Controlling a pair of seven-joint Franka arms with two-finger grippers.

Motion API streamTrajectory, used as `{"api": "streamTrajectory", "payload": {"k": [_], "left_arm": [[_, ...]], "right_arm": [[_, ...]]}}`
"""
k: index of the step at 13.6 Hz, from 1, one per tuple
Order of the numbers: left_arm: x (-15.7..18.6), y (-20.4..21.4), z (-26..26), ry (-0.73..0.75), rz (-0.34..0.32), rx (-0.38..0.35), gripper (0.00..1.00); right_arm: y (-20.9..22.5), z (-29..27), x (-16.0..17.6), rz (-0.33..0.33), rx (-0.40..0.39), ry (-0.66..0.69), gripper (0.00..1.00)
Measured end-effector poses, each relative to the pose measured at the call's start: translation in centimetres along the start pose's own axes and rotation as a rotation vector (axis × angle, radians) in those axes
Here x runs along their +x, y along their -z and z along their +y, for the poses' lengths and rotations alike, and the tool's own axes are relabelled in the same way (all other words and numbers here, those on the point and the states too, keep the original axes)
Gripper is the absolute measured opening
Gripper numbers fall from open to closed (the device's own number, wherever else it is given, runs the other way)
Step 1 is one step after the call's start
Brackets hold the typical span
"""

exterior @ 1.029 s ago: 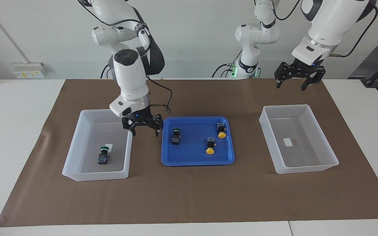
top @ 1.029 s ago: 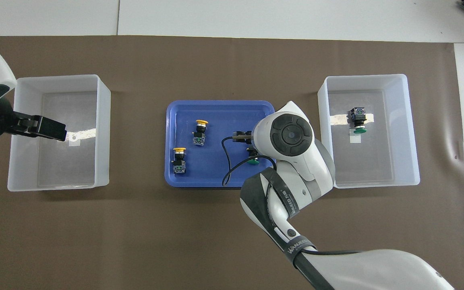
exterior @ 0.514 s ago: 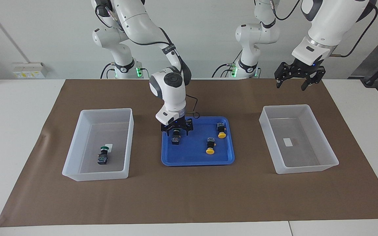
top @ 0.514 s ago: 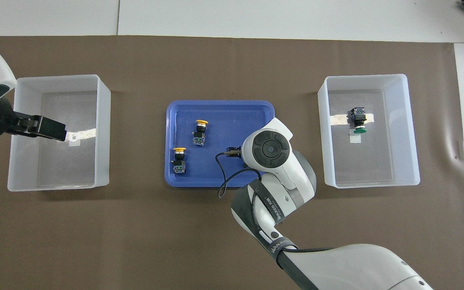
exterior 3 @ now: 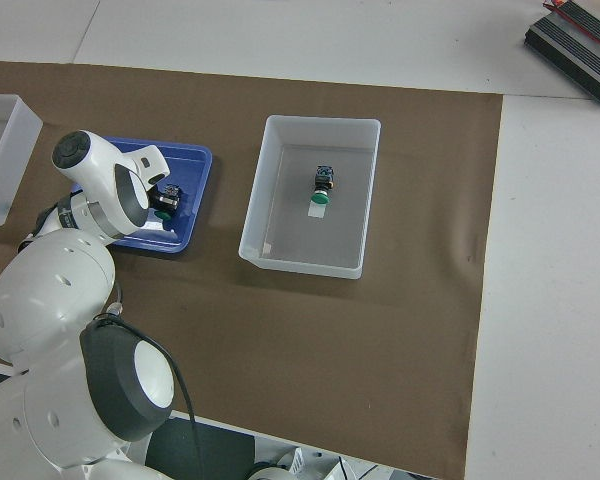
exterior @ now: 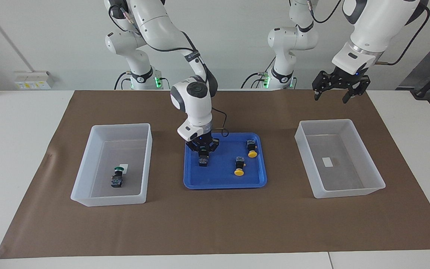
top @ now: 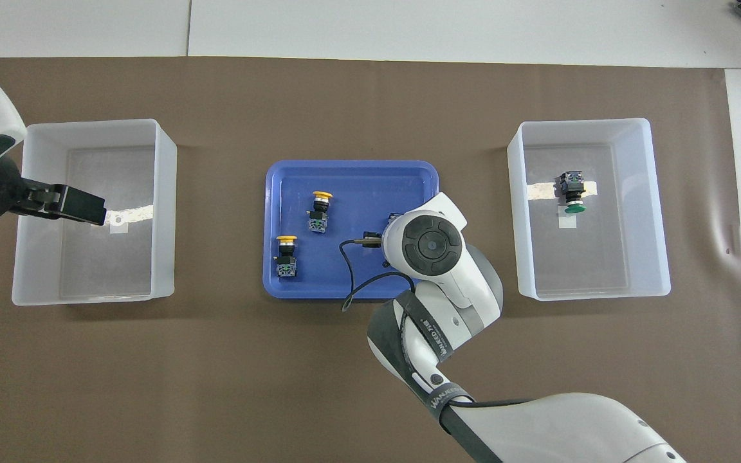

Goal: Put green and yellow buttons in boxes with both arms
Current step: 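Place the green button in the box while the left gripper reaches the tray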

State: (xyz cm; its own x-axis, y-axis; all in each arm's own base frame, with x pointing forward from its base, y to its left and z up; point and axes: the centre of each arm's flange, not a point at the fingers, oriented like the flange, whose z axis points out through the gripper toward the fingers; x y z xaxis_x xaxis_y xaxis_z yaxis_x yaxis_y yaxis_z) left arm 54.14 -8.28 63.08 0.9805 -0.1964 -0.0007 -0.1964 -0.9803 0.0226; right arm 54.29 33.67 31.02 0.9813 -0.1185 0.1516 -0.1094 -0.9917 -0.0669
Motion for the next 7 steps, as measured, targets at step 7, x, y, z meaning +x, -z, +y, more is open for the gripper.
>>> {"api": "streamTrajectory", "payload": {"k": [7], "left_arm": [[0.0,0.0,0.2,-0.003,0.001,0.0,1.0]], "right_arm": [[12.4,10.9,9.2,0.054,-0.021,0.037,0.33]]}}
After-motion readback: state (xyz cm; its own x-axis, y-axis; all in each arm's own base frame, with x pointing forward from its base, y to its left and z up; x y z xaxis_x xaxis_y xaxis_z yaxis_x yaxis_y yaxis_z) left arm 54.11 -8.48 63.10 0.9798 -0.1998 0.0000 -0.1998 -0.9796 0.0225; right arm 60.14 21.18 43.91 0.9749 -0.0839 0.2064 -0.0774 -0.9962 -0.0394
